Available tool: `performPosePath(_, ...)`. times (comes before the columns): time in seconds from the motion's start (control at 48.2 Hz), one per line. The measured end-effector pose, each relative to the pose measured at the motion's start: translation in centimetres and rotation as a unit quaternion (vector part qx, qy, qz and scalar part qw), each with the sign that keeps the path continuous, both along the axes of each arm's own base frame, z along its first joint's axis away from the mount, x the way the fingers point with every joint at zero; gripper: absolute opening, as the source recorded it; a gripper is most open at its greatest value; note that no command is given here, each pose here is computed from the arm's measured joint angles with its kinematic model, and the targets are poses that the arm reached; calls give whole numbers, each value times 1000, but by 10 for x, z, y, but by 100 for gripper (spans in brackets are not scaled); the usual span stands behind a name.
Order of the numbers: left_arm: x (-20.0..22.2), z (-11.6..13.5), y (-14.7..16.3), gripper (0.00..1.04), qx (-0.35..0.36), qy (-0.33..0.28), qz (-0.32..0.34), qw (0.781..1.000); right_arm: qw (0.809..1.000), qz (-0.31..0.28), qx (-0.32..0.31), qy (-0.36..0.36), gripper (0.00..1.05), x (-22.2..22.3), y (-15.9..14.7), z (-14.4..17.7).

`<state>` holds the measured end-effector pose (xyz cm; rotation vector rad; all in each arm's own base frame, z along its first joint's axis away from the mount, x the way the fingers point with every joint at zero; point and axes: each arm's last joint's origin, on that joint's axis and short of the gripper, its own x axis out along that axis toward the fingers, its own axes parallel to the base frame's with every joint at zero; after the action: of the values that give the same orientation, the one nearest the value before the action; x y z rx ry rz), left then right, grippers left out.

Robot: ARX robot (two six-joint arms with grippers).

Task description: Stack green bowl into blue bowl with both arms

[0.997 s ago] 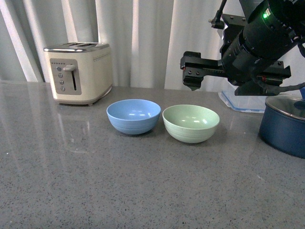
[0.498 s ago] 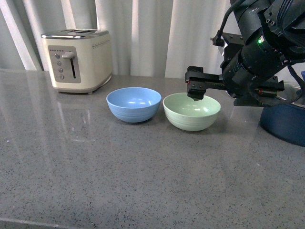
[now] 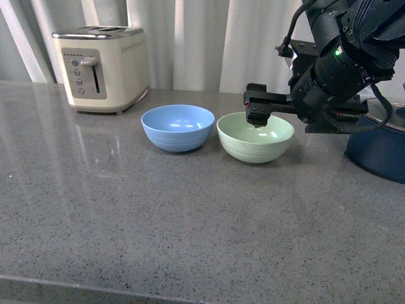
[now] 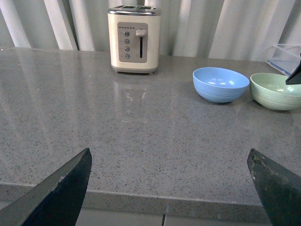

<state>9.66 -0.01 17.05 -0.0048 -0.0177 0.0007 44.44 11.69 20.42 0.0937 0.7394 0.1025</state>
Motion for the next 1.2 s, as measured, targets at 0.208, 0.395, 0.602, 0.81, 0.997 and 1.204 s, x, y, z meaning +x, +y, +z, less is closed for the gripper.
performPosePath(0.208, 0, 0, 0, 98, 0, 0, 0, 1000, 1000, 3, -2, 7, 95, 4, -3, -10)
performPosePath(0.395, 0, 0, 0, 98, 0, 0, 0, 1000, 1000, 8, -1, 11, 95, 9, -7, -20)
performPosePath(0.602, 0, 0, 0, 98, 0, 0, 0, 1000, 1000, 24, 8, 1, 64, 12, -7, -20)
performPosePath(0.81, 0, 0, 0, 98, 0, 0, 0, 1000, 1000, 24, 10, -5, 37, 13, -8, -19)
performPosePath(0.997, 0, 0, 0, 98, 0, 0, 0, 1000, 1000, 20, 9, -6, 13, 13, -10, -20)
performPosePath(1.204, 0, 0, 0, 98, 0, 0, 0, 1000, 1000, 17, 8, -15, 1, 12, -12, -17)
